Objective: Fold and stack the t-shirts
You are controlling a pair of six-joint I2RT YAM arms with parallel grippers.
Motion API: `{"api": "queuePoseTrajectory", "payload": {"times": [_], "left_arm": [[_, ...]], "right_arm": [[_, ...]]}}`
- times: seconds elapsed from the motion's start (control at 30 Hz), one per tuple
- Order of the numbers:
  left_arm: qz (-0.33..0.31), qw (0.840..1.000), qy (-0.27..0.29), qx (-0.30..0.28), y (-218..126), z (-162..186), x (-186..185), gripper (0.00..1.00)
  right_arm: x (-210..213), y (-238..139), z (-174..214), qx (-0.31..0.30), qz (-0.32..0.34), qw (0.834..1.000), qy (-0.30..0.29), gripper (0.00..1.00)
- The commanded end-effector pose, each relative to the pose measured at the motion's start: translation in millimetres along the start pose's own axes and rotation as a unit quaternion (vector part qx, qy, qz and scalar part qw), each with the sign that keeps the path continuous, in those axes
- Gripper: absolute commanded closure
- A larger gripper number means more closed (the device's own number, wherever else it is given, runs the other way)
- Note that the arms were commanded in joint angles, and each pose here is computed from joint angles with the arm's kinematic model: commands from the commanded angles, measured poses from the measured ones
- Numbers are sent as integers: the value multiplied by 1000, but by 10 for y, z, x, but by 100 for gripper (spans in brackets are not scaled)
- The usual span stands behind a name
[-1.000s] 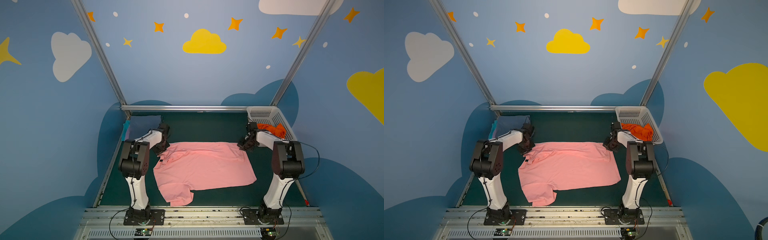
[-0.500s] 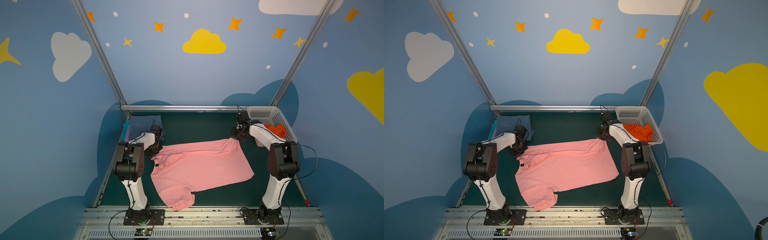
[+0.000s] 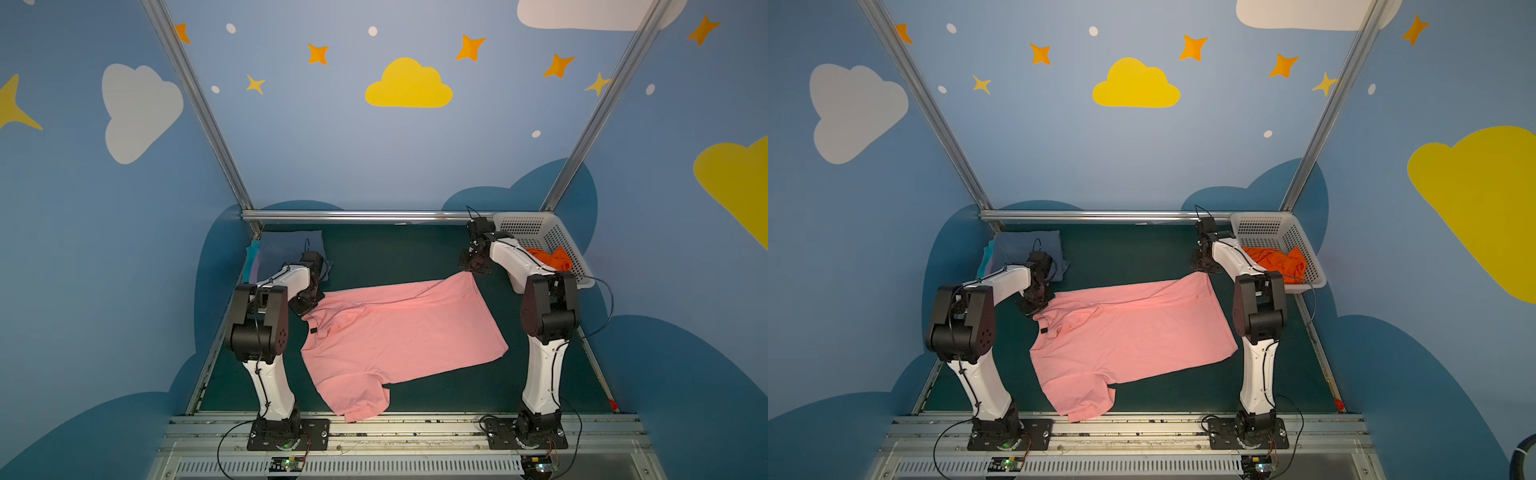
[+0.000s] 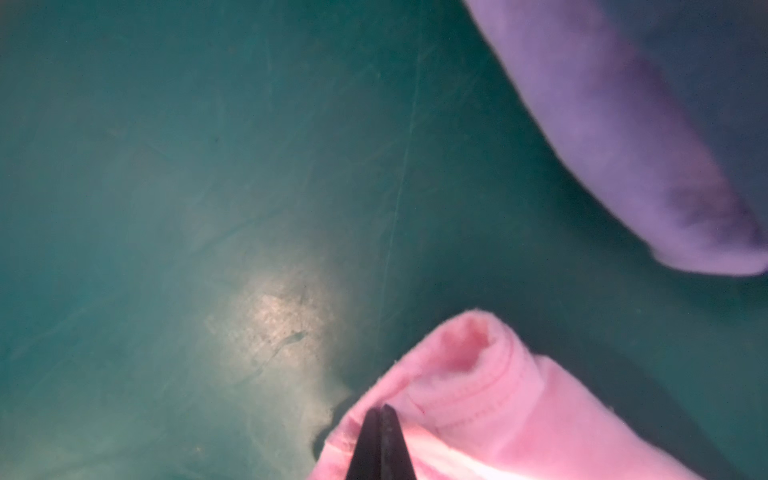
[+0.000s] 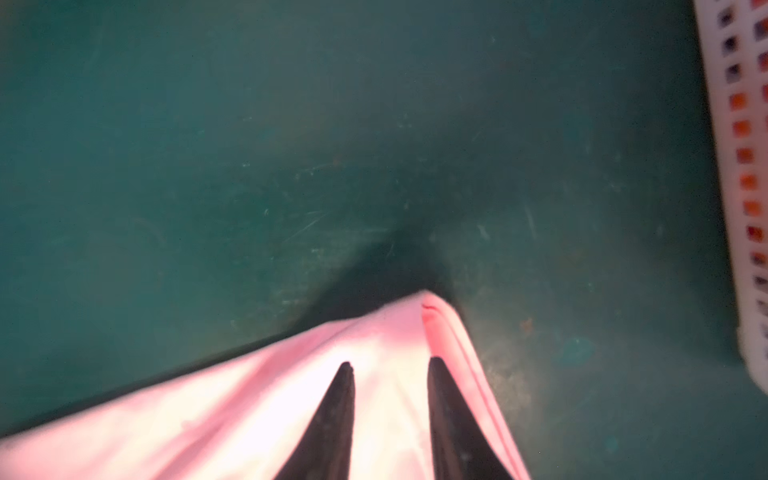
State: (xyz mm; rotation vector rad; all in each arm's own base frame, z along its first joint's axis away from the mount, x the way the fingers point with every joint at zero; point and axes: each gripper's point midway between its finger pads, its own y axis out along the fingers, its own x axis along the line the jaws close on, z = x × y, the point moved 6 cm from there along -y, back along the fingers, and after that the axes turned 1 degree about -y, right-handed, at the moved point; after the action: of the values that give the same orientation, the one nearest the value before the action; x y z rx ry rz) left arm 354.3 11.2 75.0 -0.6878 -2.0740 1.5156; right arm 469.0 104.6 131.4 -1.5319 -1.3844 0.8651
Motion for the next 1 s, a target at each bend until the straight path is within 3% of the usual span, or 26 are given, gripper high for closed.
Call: {"api": "queuePoseTrajectory", "payload": {"times": [0.0,0.17,0.37,0.53,0.83,0.97], "left_arm": [[-32,999,2,22,24,50,150,92],[-9,1000,0,13,-174,29,115,85],[20,1000,-3,-14,-521,0,149,75],[37,999,8,-33,-723,89,146,73],[21,999,32,-6,-419,337,-13,76],[10,999,37,6,-246,374,-77,77]], "right_arm": [[-33,-48,-109,0,19,1000,-5,65],[2,-204,-68,2,12,1000,-3,64],[-86,-248,393,41,-2,999,13,56],[-181,-189,703,67,-2,998,16,49],[-167,71,767,95,-9,995,22,51],[-166,170,746,102,-14,994,30,66]]}}
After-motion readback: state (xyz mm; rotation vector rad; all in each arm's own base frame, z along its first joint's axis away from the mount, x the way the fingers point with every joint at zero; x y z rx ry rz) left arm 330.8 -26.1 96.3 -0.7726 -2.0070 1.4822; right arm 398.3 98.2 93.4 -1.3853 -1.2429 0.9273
